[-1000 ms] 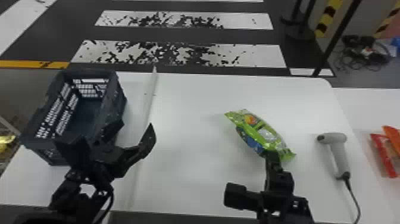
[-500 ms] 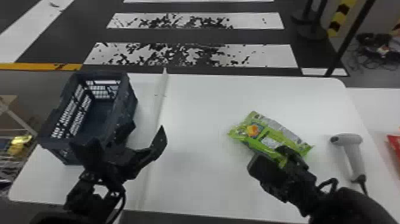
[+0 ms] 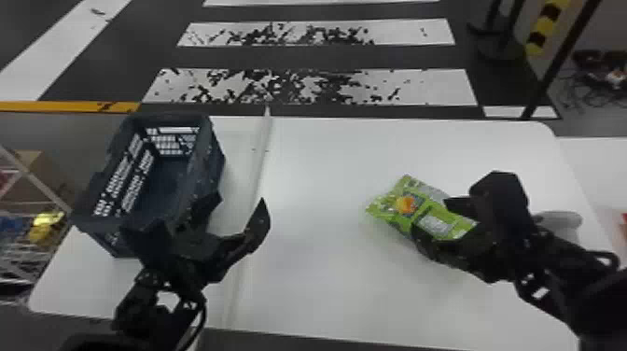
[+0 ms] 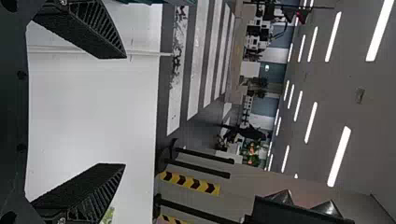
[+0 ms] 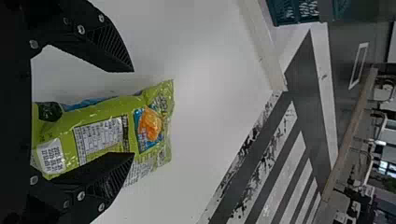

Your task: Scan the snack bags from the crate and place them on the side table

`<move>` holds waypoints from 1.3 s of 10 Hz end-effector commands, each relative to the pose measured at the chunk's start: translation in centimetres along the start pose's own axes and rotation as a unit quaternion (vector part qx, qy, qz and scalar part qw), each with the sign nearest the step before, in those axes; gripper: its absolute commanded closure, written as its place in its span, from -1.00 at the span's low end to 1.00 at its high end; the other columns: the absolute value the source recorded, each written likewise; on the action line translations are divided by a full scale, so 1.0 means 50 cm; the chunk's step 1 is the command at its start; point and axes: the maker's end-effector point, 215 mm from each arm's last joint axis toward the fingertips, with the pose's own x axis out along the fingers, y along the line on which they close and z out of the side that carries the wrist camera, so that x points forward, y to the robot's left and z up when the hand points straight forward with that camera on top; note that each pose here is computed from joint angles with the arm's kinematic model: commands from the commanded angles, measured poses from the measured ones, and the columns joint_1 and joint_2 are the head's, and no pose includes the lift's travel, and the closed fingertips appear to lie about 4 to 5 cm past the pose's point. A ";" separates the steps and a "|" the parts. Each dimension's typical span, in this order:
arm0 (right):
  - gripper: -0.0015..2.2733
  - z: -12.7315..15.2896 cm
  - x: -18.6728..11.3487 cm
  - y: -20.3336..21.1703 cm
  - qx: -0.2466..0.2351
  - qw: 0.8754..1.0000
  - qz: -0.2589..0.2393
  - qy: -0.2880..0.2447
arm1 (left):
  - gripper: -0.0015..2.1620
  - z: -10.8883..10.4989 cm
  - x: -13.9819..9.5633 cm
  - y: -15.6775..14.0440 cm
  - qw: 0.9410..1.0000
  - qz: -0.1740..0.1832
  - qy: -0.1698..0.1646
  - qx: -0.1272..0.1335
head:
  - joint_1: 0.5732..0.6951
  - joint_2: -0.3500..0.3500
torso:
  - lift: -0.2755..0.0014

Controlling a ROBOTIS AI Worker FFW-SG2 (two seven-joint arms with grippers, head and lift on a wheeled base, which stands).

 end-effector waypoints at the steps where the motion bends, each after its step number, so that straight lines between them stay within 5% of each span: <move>1: -0.44 0.029 -0.012 -0.050 0.051 0.998 -0.008 -0.039 | -0.96 -0.004 -0.001 -0.001 1.000 0.000 0.002 -0.001 | 1.00 0.25 | 0.40; 2: 0.36 0.022 -0.016 -0.084 0.069 0.996 -0.022 -0.042 | -0.96 -0.002 -0.001 -0.001 1.000 0.000 0.000 -0.001 | 1.00 0.21 | 0.40; 3: 0.93 0.002 -0.017 -0.120 0.082 0.995 -0.054 -0.034 | -0.96 -0.004 -0.001 -0.001 1.000 -0.001 0.002 -0.001 | 1.00 0.15 | 0.40; 8: 0.99 -0.105 0.055 -0.164 0.096 0.993 -0.064 -0.014 | -0.96 -0.013 0.000 -0.010 1.000 -0.003 0.005 -0.004 | 1.00 -0.05 | 0.40; 13: 0.99 -0.199 0.089 -0.098 0.075 0.996 -0.037 0.037 | -0.96 -0.018 0.001 -0.009 1.000 -0.002 0.006 -0.005 | 1.00 -0.07 | 0.40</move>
